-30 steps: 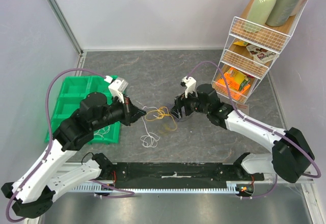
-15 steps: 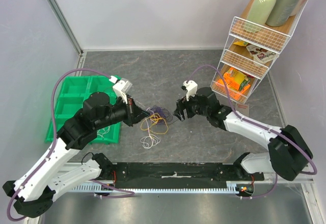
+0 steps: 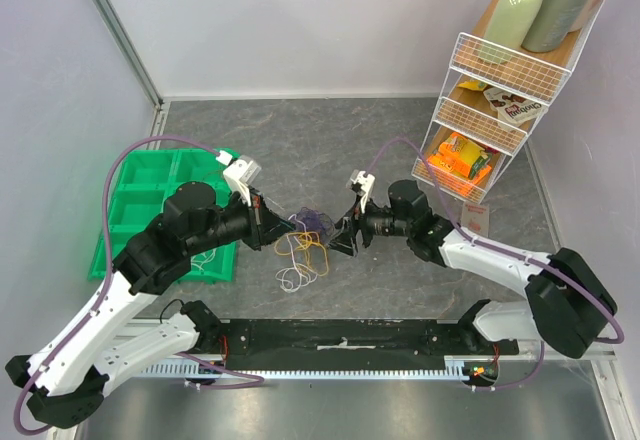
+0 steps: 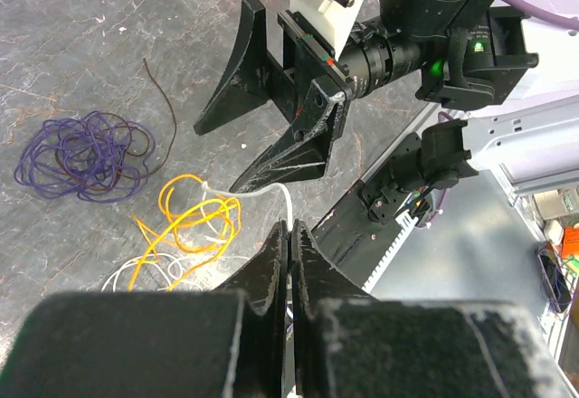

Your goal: Untangle the cables

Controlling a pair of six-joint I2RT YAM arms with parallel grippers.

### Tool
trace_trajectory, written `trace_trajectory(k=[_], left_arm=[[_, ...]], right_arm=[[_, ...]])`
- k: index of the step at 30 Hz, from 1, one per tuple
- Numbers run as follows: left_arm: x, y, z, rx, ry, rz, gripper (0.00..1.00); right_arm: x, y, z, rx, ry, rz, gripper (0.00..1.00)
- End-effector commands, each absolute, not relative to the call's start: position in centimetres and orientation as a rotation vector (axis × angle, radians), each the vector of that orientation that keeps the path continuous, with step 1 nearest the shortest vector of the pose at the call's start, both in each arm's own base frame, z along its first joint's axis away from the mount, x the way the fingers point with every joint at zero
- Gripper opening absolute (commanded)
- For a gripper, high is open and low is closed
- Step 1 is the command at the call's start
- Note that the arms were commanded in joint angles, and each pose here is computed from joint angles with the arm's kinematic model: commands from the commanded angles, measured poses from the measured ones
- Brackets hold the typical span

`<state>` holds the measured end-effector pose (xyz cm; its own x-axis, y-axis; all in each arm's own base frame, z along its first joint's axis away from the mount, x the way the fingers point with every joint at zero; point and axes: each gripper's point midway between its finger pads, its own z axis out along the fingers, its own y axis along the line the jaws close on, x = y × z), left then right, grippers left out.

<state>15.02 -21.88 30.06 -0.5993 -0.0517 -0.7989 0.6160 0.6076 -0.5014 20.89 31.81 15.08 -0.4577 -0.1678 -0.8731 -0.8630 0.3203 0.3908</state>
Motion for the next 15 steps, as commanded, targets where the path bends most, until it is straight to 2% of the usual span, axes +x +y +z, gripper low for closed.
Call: trace_trajectory(k=[1,4,8,15], left_arm=[[14.9,-22.3,31.4,0.5,1.936,-1.047,0.02],[14.9,-22.5,31.3,0.504,1.939,-1.049,0.01],[15.0,-22.6,30.9,0.516,1.949,-1.047,0.02],[14.8,-22.6,31.1,0.511,1.947,-1.056,0.02]], right_arm=[[21.9,31.1,17.1,-0.81,1.811,1.119,0.79],[23.2,29.4,16.0,-0.716,1.908,0.981,0.78],[19.6,30.9,16.5,-0.802,1.831,1.218,0.79],[18.9,33.9,16.3,-0.826,1.808,1.344,0.72]])
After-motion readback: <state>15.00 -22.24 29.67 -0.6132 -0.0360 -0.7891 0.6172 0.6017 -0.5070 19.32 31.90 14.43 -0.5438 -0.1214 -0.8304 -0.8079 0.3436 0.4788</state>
